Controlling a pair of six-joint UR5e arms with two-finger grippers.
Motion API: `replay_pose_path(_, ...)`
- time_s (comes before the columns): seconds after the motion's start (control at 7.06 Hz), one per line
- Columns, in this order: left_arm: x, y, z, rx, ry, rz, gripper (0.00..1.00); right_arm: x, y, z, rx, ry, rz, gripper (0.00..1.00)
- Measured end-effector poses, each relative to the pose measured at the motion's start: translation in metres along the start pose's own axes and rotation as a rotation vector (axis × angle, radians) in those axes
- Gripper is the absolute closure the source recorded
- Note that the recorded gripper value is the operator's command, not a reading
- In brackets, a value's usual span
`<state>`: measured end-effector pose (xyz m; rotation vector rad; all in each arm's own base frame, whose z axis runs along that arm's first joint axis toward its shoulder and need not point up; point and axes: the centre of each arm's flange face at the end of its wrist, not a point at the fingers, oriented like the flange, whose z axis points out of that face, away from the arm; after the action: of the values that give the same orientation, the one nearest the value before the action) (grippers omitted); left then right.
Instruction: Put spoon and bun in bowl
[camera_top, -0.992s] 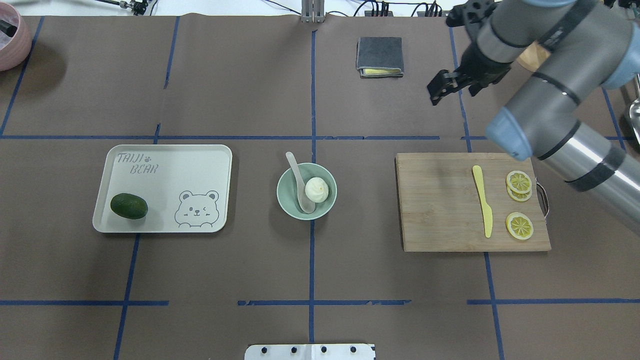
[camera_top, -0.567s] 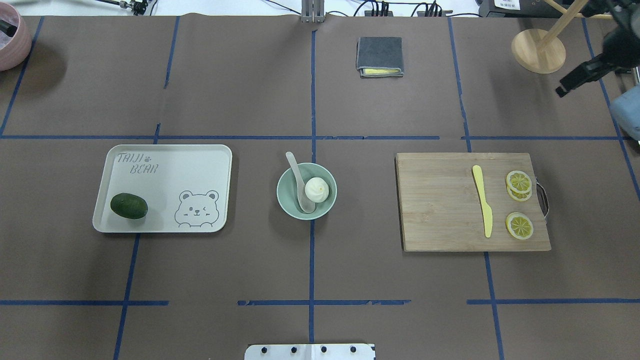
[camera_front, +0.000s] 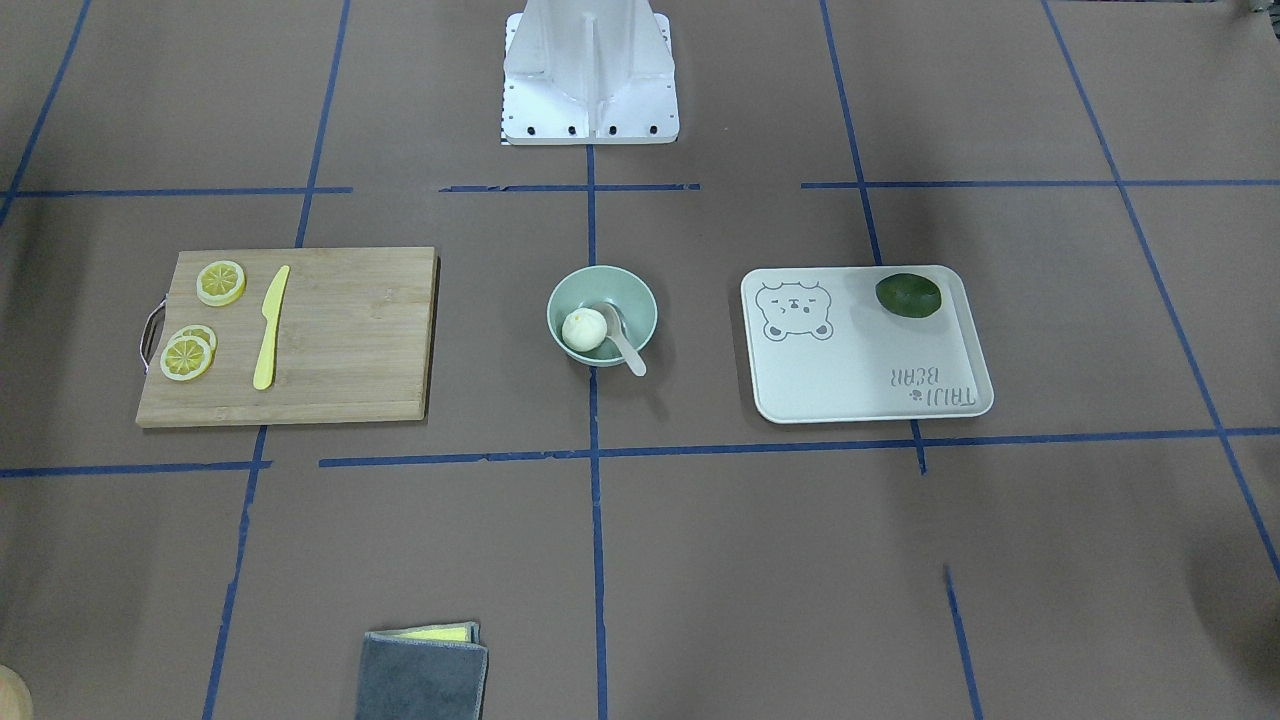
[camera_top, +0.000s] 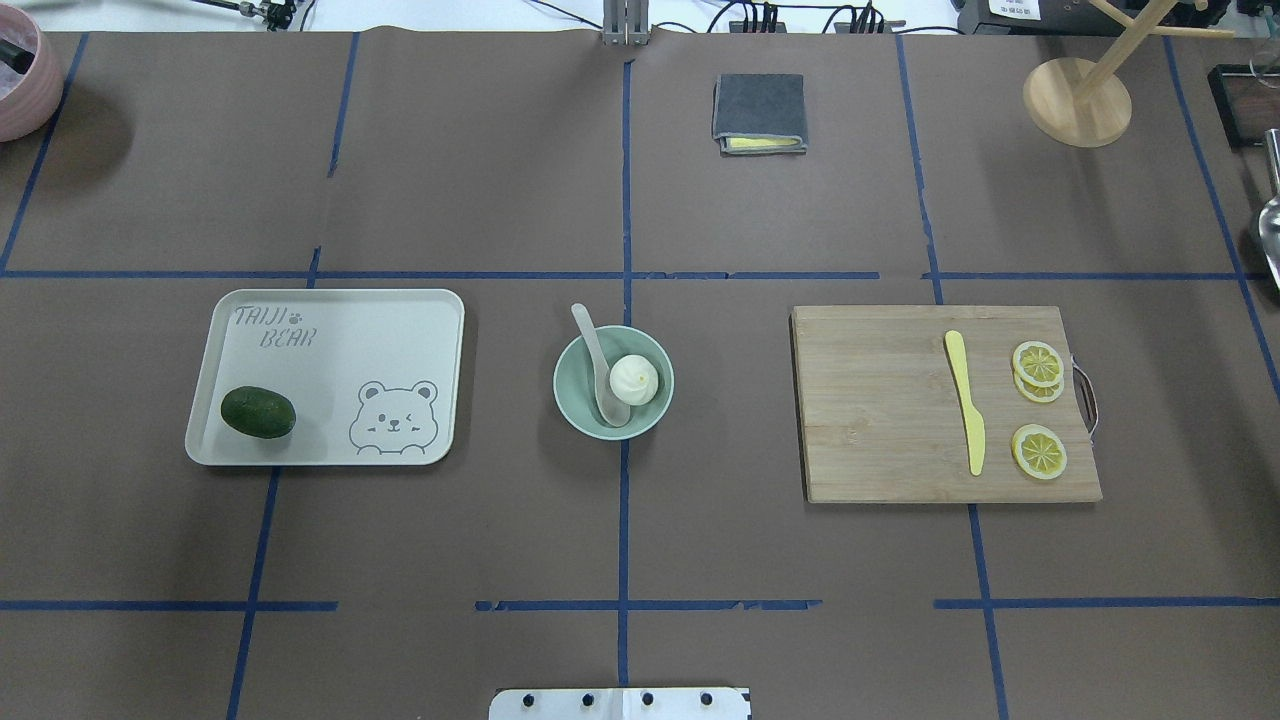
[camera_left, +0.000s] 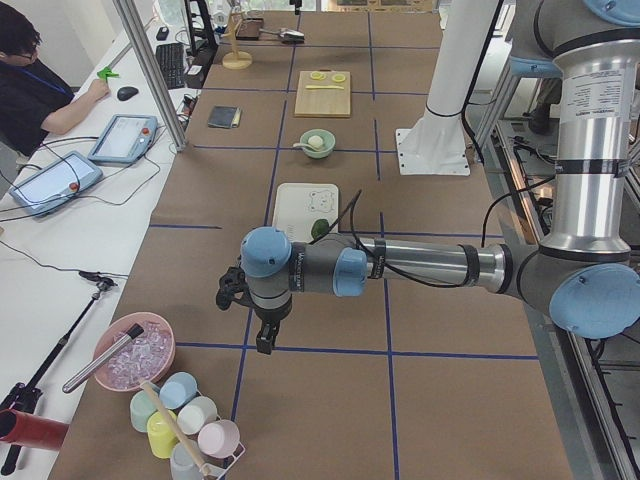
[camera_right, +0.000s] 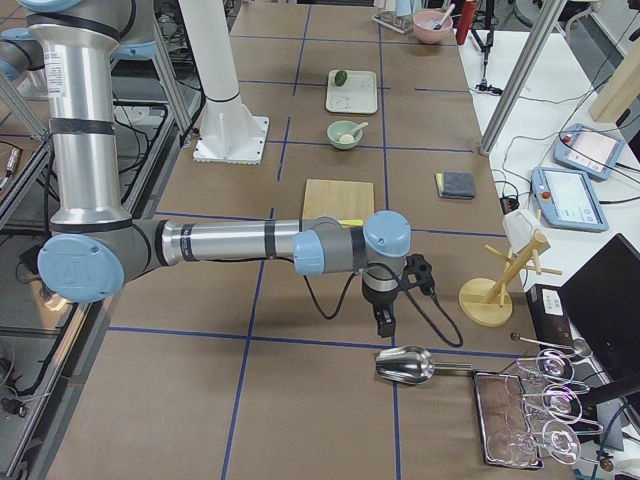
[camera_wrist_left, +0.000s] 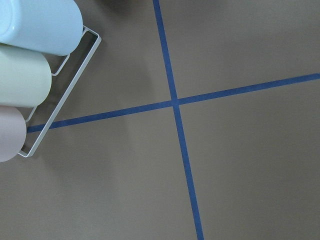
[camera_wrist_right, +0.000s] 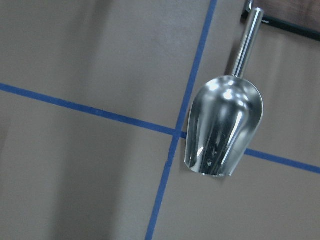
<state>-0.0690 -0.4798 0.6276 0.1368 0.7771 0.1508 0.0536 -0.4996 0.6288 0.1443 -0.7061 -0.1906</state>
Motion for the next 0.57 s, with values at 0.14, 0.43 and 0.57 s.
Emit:
replay_pose_path(0.14,-0.0009,0.0032,0.0015,-0.002,0.0,-0.001,0.0,0.0094,0.017,0.0049,-0.011,0.001,0.022,0.0)
replay_pose_path(0.43,-0.0013,0.0055,0.0027,-0.003,0.001,0.0,0.0,0.0151,0.0221,0.0045,-0.017,0.037,0.03,0.0)
replay_pose_path(0.57,-0.0015,0.0061,0.0031,-0.004,0.001,0.0,0.0,0.0164,0.0214,0.0035,-0.02,0.054,0.032,0.0)
